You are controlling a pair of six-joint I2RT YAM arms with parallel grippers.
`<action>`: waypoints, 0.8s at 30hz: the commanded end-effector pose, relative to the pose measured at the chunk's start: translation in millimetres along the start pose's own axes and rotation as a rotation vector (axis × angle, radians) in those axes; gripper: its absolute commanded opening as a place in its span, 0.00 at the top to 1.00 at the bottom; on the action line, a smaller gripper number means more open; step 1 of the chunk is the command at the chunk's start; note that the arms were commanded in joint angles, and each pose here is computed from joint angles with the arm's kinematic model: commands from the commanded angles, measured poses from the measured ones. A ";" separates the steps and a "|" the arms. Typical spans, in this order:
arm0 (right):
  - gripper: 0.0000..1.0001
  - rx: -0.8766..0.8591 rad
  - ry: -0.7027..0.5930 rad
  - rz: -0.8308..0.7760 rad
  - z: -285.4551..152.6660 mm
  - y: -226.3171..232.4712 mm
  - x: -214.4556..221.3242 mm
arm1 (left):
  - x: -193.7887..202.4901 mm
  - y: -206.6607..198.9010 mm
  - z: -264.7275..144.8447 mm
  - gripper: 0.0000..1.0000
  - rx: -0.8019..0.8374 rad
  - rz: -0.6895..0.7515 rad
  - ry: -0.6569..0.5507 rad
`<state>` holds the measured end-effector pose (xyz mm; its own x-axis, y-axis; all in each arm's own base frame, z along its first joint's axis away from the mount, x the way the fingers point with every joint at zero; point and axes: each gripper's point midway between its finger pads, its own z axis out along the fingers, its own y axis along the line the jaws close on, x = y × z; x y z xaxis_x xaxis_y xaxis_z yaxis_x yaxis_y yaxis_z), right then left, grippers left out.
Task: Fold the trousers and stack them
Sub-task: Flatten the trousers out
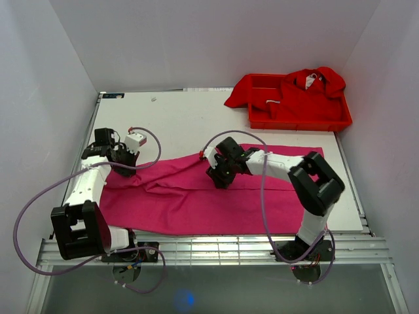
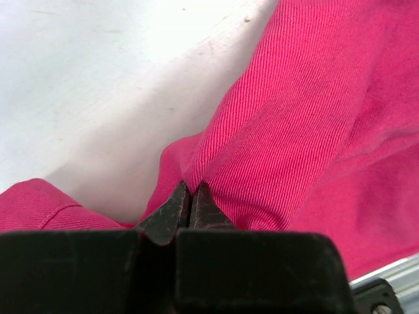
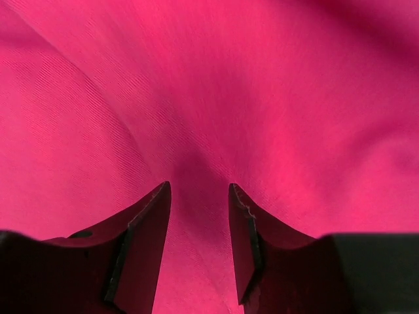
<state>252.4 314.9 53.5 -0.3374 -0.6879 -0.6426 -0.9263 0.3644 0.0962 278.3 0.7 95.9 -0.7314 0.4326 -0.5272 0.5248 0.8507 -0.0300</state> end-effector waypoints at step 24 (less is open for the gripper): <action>0.64 -0.055 0.632 0.076 -9.9 -3.0 179.6 | -158.0 163.2 -5.4 0.91 -0.799 0.296 -0.456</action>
<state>275.3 301.9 15.5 -0.3068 -0.7680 -0.5621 -0.9383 0.3430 0.0436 432.4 52.6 117.1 -0.4308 0.5998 -0.6743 0.2952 0.7997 0.5228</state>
